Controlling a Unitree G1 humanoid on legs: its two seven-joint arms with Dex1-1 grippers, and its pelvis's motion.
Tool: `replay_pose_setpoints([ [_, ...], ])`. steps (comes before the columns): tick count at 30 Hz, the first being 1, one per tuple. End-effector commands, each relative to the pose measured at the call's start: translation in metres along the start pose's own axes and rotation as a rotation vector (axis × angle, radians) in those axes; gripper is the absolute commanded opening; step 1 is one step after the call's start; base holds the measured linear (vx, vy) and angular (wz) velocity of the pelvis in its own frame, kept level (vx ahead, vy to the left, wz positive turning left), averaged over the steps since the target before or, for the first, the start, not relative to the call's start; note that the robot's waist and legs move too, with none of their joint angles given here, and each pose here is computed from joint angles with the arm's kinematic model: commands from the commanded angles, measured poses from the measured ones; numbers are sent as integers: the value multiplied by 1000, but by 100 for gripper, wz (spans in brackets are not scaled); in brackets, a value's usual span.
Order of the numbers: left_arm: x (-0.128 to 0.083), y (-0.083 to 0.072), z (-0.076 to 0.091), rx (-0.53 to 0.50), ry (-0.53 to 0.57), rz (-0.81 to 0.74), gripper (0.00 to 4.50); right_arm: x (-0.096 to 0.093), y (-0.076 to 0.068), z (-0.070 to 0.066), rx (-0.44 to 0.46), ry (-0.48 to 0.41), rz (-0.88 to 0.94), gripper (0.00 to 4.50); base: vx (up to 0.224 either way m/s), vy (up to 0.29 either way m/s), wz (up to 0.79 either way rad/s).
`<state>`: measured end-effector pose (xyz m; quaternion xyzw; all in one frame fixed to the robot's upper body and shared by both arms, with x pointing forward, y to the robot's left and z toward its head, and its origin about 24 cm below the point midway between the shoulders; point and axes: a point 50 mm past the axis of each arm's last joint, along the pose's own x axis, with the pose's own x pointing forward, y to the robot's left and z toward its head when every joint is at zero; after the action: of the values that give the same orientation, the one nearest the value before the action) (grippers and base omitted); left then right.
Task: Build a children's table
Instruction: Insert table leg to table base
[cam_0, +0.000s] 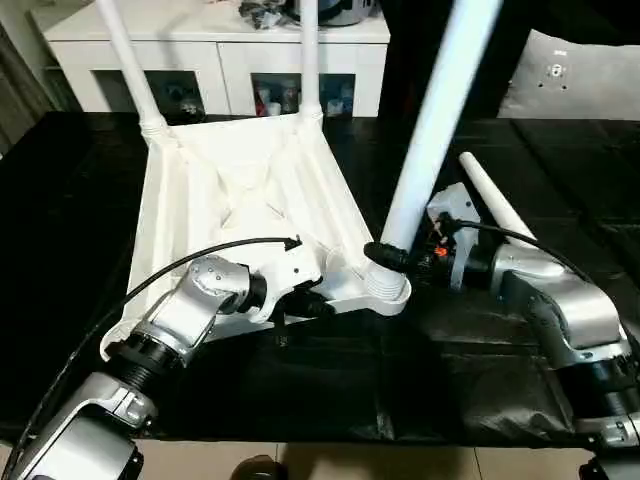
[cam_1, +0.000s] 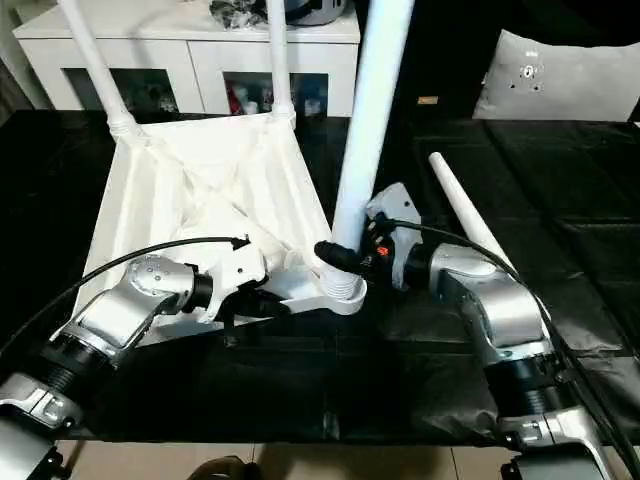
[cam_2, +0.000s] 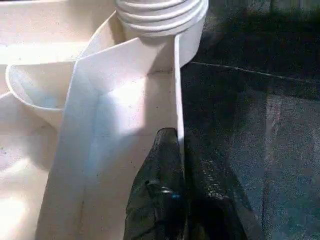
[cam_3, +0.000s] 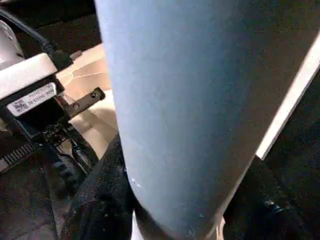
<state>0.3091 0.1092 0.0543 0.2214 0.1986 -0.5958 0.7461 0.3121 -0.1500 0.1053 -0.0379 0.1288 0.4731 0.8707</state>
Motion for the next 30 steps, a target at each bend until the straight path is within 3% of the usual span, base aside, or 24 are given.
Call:
replay_pose_setpoints([
  [1, 1, 0, 8, 48, -49, -1, 0, -1, -6, -3, -29, 45, -19, 186, 0, 0, 0],
  [5, 2, 1, 10, -15, -83, -9, 44, -1, -9, -7, -45, 60, -33, 186, 0, 0, 0],
  [9, 5, 5, 14, -17, -113, 22, 85, -2, -6, -8, -17, 43, -26, 186, 0, 0, 0],
  [30, 11, 9, -4, -19, 14, 31, 90, -6, -1, -15, 43, 13, -9, 186, 0, 0, 0],
])
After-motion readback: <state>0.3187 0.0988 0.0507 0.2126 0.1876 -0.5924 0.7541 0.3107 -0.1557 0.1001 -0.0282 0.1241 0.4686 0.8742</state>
